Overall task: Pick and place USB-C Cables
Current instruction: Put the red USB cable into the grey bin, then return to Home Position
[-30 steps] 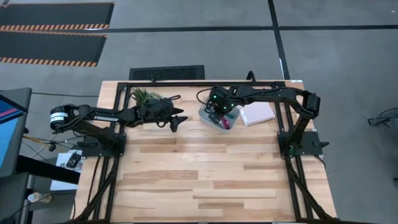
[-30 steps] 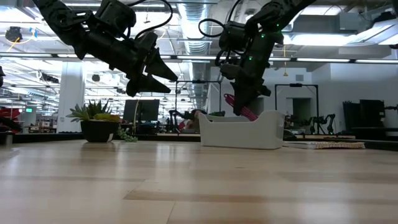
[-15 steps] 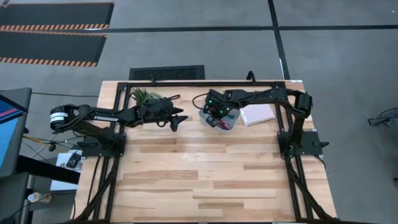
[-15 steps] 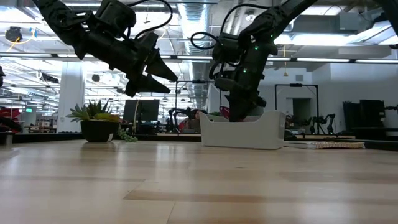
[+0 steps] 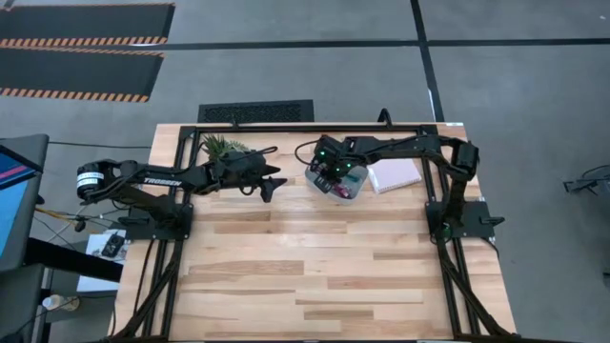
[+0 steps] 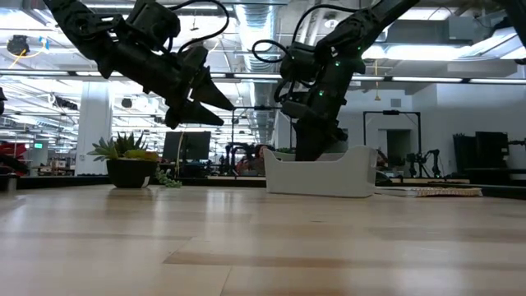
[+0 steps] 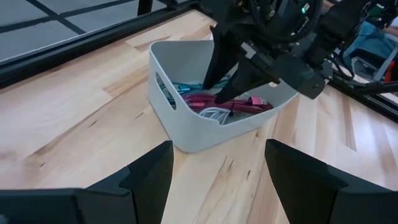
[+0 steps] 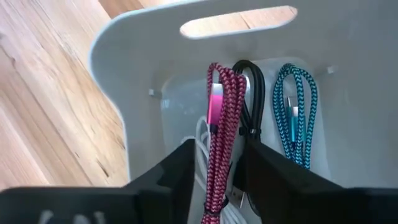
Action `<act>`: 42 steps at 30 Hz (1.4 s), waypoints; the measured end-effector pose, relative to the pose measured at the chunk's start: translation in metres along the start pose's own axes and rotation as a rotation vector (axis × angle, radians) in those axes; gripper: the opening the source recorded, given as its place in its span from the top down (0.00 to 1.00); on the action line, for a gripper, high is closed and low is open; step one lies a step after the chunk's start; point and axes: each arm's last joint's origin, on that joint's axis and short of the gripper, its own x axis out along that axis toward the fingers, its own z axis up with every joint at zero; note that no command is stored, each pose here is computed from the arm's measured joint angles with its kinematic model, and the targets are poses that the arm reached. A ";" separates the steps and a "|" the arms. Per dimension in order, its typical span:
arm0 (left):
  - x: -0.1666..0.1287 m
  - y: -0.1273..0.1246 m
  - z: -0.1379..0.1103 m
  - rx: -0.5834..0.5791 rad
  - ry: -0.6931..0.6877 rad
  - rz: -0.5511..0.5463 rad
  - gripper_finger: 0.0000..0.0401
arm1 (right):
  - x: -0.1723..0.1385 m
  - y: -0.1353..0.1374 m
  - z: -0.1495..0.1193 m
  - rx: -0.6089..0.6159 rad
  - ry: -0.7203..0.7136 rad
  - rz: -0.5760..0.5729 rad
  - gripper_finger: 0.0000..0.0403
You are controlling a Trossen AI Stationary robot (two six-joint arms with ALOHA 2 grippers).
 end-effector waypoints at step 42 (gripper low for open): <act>-0.171 -0.012 0.042 -0.080 -0.445 -0.092 0.40 | -0.271 0.016 -0.075 -0.298 -0.800 0.192 0.61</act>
